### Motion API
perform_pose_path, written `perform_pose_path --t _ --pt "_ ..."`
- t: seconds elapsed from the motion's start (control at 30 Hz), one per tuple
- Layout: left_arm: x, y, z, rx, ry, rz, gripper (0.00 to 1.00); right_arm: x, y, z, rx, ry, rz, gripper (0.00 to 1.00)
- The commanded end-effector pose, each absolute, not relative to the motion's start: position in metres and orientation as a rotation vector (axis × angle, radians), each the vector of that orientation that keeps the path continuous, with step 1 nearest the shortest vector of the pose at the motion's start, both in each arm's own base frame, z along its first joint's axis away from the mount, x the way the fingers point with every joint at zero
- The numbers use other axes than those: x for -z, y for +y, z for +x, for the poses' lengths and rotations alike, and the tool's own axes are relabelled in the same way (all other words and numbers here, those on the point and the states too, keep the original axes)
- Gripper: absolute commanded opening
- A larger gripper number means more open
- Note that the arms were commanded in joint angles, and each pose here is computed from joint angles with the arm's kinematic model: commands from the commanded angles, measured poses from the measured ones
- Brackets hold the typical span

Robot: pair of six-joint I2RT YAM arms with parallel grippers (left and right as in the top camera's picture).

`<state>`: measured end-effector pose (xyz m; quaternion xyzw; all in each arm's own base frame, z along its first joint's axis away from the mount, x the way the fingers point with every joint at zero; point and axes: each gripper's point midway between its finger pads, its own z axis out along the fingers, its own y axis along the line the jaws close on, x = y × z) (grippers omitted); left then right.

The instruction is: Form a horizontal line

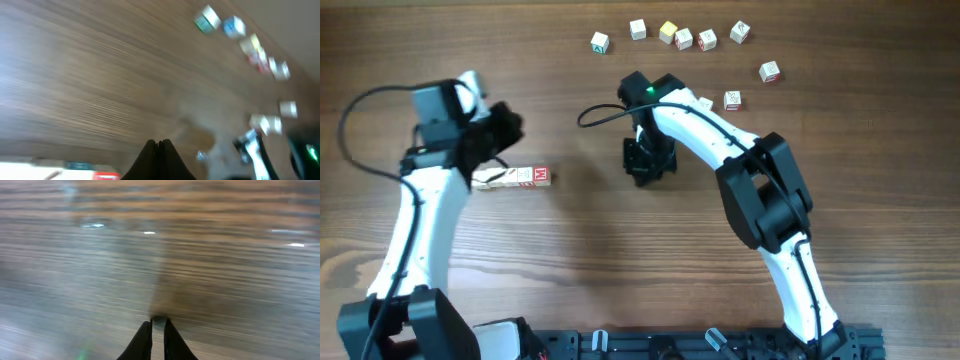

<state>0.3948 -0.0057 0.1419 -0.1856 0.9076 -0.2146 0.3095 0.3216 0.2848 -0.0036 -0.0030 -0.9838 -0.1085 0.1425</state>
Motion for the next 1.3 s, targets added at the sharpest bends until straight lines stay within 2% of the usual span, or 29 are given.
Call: perform_pose_path --t 0.0,0.07,0.2,0.37,0.53,0.77,1.27 --pt "-0.153 -0.021 0.402 0.467 2.384 -0.393 0.04 0.037 0.251 0.32 0.112 -2.834 -0.007 0.16" --pt "-0.153 -0.005 0.406 0.409 2.351 -0.517 0.04 0.037 0.252 0.32 0.12 -2.835 -0.007 0.18" --pt "-0.157 0.031 0.421 0.244 2.28 -0.498 0.04 0.037 0.255 0.322 0.144 -2.837 -0.008 0.22" --pt "-0.108 0.04 0.426 0.148 2.392 -0.478 0.04 0.037 0.259 0.324 0.17 -2.845 -0.006 0.23" --pt "-0.075 0.046 0.415 0.091 2.497 -0.519 0.04 0.037 0.263 0.326 0.201 -2.849 -0.008 0.24" --pt "-0.064 0.068 0.392 -0.115 2.57 -0.561 0.04 0.037 0.268 0.327 0.239 -2.846 -0.009 0.24" --pt "-0.038 0.1 0.379 -0.148 2.629 -0.655 0.04 0.037 0.27 0.328 0.255 -2.848 -0.008 0.24"
